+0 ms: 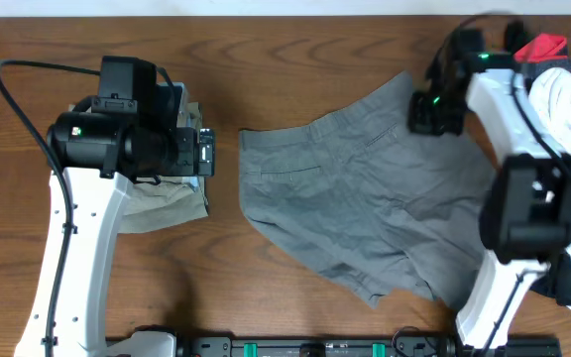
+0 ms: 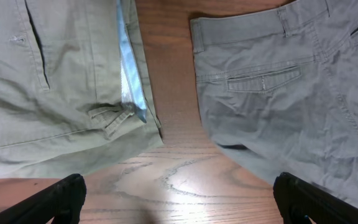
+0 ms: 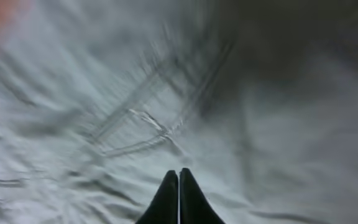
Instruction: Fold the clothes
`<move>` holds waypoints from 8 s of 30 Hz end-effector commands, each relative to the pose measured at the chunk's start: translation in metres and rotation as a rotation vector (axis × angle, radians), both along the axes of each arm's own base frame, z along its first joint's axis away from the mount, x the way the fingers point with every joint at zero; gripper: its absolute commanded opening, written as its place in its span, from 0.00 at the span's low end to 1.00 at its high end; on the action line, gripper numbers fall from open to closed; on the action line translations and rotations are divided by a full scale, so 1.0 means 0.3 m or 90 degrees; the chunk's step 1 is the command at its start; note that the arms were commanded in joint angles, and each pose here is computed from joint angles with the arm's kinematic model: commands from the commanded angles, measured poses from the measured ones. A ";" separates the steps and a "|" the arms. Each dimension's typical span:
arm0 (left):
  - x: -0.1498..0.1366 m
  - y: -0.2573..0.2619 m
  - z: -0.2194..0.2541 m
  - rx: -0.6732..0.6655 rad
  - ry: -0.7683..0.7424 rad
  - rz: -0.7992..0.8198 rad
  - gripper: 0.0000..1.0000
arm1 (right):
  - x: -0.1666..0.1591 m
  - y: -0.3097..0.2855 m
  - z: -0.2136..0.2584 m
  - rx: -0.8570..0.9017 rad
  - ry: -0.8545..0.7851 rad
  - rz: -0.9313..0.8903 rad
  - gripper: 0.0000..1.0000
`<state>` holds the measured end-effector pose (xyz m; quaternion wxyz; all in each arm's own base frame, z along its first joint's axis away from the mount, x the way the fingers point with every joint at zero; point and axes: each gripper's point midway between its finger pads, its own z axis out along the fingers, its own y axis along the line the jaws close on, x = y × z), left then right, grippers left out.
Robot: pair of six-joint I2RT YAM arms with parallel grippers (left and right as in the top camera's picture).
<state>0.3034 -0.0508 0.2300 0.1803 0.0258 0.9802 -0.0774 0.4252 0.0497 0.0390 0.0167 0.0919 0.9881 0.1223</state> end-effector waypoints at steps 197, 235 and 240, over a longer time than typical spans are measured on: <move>-0.095 0.092 -0.533 0.227 0.284 0.155 0.17 | -0.248 -0.242 -0.133 -0.144 -0.029 -0.209 0.21; -0.065 0.071 -0.274 0.153 0.087 0.138 0.63 | -0.327 -0.304 0.446 -0.126 -0.046 -0.125 0.67; -0.047 -0.008 -0.275 0.082 0.082 0.076 0.64 | -0.416 -0.315 0.262 -0.120 0.037 -0.157 0.68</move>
